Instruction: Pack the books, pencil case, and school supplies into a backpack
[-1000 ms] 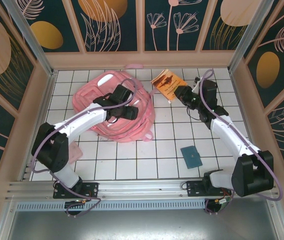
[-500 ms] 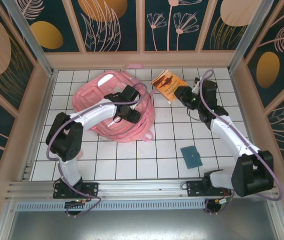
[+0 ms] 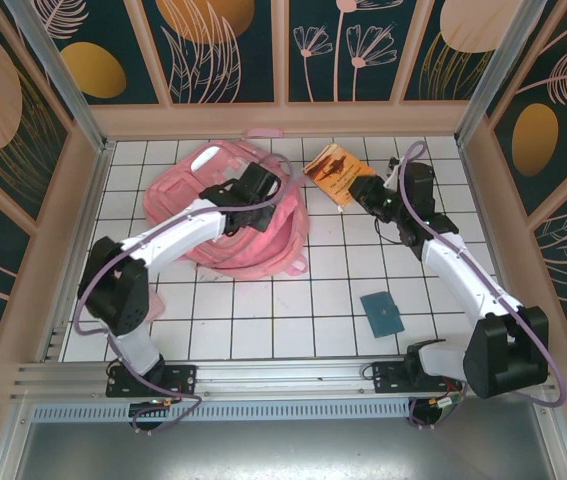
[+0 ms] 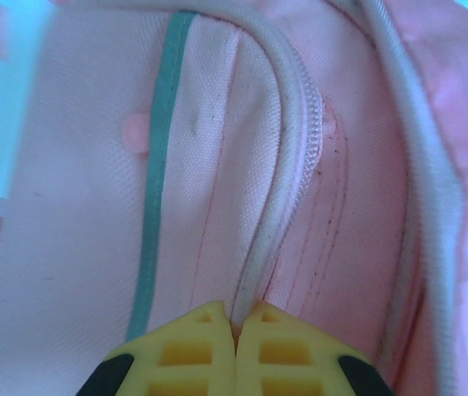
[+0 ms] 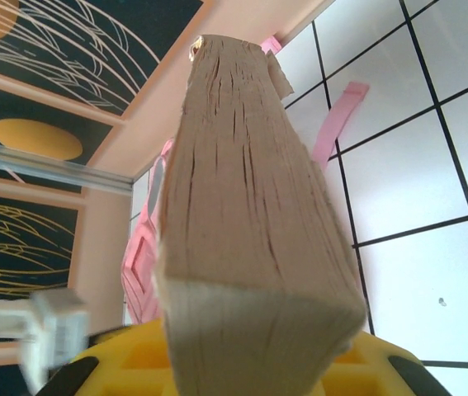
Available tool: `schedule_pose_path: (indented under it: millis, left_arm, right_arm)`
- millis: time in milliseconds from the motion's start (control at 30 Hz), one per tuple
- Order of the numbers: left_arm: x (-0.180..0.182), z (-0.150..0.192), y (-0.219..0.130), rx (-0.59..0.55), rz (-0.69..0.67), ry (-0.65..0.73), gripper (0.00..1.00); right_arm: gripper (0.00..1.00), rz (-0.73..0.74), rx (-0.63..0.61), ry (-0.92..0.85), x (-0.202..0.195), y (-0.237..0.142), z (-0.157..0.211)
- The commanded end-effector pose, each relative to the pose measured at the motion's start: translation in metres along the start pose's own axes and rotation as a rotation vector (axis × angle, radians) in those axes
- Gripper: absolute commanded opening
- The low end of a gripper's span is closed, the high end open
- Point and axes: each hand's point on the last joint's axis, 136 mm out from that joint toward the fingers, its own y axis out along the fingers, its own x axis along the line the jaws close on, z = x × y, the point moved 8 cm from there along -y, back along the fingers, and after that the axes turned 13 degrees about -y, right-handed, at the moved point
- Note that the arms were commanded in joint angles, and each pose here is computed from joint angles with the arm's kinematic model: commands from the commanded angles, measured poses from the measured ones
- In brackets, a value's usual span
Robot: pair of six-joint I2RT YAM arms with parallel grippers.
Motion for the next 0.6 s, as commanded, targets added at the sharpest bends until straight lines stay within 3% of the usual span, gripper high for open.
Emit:
schedule_pose_path:
  millis: [0,167,433,567]
  left_arm:
    - [0.021,-0.042,-0.046,-0.312,-0.079,-0.14,0.0]
    - [0.03,-0.062,-0.082,-0.516,-0.06,-0.257,0.0]
    - [0.016,-0.085,-0.093,-0.578,0.062,-0.286,0.0]
    - [0.011,-0.091,-0.094,-0.599,0.124,-0.325,0.0]
  right_arm:
    - [0.07,-0.037,-0.032,-0.067,0.011,-0.016,-0.005]
    - [0.07,-0.163,0.062,-0.094,0.024,-0.018,0.009]
    - [0.07,-0.258,0.235,-0.055,0.049,0.022,0.048]
    - [0.07,-0.253,0.259,-0.034,0.059,0.052,0.058]
